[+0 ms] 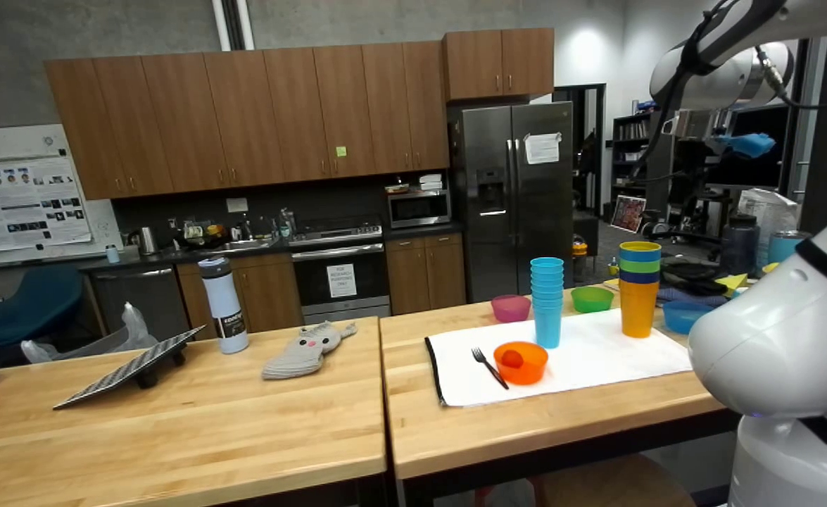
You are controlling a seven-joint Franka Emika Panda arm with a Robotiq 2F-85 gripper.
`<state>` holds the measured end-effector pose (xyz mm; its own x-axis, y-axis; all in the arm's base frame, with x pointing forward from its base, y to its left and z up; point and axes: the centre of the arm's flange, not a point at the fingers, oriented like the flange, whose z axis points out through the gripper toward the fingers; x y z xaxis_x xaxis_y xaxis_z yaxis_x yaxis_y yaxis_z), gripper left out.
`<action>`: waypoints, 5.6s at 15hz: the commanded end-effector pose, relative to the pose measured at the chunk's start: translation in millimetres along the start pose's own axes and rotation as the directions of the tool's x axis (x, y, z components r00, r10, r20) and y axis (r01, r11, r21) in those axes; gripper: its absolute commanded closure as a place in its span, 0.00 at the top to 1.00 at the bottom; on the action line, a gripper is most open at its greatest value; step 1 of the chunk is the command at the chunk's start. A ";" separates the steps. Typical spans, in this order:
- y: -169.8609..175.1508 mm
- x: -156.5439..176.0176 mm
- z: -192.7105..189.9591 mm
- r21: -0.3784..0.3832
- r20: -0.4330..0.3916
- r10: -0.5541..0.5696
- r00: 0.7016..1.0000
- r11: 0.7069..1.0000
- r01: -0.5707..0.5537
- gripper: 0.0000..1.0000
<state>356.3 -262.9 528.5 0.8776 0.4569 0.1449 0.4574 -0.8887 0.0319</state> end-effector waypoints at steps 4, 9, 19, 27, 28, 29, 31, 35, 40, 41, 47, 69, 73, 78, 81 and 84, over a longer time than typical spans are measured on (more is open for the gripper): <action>34.1 56.1 -9.5 -0.012 0.102 -0.049 0.994 0.999 0.051 1.00; 30.4 78.4 -12.4 -0.006 0.154 -0.079 0.985 0.997 0.081 1.00; 27.7 51.6 11.5 0.050 0.215 -0.034 0.976 0.998 0.023 1.00; 21.7 64.0 39.8 0.024 0.223 -0.056 0.973 0.998 0.052 1.00; 22.4 66.0 41.2 0.006 0.220 -0.062 0.973 0.998 0.062 1.00; 22.1 69.7 42.3 -0.020 0.216 -0.064 0.974 0.997 0.070 1.00; 24.3 75.9 43.4 -0.059 0.211 -0.073 0.975 0.994 0.087 1.00; 22.5 87.2 48.6 -0.088 0.212 -0.089 0.973 0.990 0.110 1.00; 26.3 96.0 63.1 -0.053 0.213 -0.060 0.975 0.996 0.073 1.00; 26.7 97.4 66.5 -0.046 0.213 -0.049 0.976 0.997 0.060 1.00; 31.0 100.7 86.2 -0.044 0.223 -0.004 0.975 0.999 0.014 1.00; 23.5 109.9 98.1 -0.048 0.237 -0.013 0.971 0.999 0.025 0.00; 23.9 110.2 97.9 -0.050 0.234 -0.010 0.972 0.999 0.023 0.02; 23.6 109.7 97.5 -0.050 0.233 -0.010 0.973 0.999 0.022 0.02; 23.7 109.6 93.0 -0.056 0.232 -0.009 0.973 0.998 0.023 0.02; 24.1 109.1 86.6 -0.066 0.232 -0.007 0.973 0.998 0.023 0.02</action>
<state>477.6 -229.1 447.6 0.8783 0.4683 -0.0966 0.4758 -0.8761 0.0780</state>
